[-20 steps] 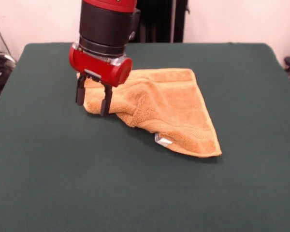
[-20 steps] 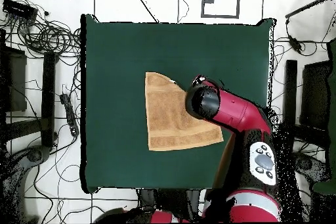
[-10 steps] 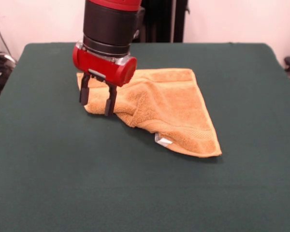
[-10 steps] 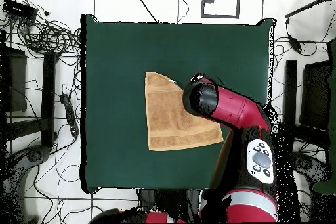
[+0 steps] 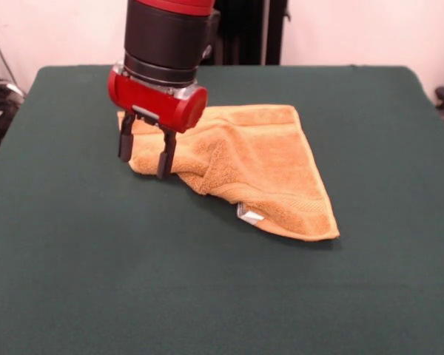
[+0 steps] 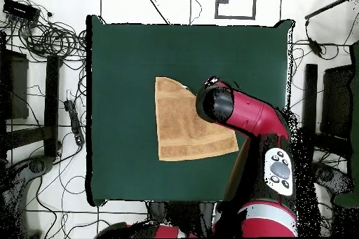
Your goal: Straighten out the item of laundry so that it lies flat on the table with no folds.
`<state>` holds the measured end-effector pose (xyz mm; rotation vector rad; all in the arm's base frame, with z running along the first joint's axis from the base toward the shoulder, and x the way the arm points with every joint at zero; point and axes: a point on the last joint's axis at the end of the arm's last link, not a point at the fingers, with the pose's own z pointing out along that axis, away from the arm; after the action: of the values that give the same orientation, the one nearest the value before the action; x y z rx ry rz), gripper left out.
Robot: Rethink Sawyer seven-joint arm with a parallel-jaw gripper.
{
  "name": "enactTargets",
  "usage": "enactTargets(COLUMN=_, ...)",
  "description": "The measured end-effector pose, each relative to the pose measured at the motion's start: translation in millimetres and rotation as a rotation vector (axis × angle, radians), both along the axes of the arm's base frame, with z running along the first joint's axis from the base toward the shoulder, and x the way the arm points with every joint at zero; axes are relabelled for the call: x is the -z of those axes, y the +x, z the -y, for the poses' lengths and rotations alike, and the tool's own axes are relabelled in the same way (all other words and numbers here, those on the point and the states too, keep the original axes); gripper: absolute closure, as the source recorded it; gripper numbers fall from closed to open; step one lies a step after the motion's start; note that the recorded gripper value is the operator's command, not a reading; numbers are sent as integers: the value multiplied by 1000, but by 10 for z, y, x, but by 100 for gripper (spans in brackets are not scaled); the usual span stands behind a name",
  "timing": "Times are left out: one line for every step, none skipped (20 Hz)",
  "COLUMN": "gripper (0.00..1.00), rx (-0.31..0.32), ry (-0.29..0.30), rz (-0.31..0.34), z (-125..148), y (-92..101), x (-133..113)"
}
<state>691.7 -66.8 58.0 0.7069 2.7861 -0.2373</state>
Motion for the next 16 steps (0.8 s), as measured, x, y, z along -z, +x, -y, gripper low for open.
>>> enactTargets(gripper=0, rx=-1, ry=-1, rz=1, z=-1, y=5, x=-4)
enactTargets(gripper=0, rx=-2, ry=-2, rz=2, z=-3, y=9, x=-7)
enactTargets(gripper=0, rx=-3, ry=-3, rz=3, z=-8, y=15, x=-10)
enactTargets(gripper=0, rx=-4, ry=-4, rz=4, z=-13, y=20, x=-13)
enactTargets(gripper=0, rx=-7, ry=-6, rz=5, z=-27, y=30, x=-18)
enactTargets(gripper=0, rx=-8, ry=-6, rz=6, z=-35, y=35, x=-20)
enactTargets(gripper=0, rx=-9, ry=-7, rz=7, z=-40, y=39, x=-23)
enactTargets(gripper=0, rx=-12, ry=-10, rz=8, z=-51, y=47, x=-29)
enactTargets(gripper=0, rx=-14, ry=-12, rz=9, z=-57, y=53, x=-34)
enactTargets(gripper=0, rx=-14, ry=-13, rz=10, z=-58, y=55, x=-37)
enactTargets(gripper=0, rx=-15, ry=-15, rz=10, z=-62, y=58, x=-41)
enactTargets(gripper=0, rx=-17, ry=-21, rz=11, z=-68, y=62, x=-52)
enactTargets(gripper=0, rx=-18, ry=-24, rz=12, z=-70, y=65, x=-57)
enactTargets(gripper=0, rx=-20, ry=-27, rz=13, z=-74, y=69, x=-64)
enactTargets(gripper=0, rx=-23, ry=-31, rz=14, z=-80, y=78, x=-73)
enactTargets(gripper=0, rx=-25, ry=-32, rz=16, z=-88, y=84, x=-79)
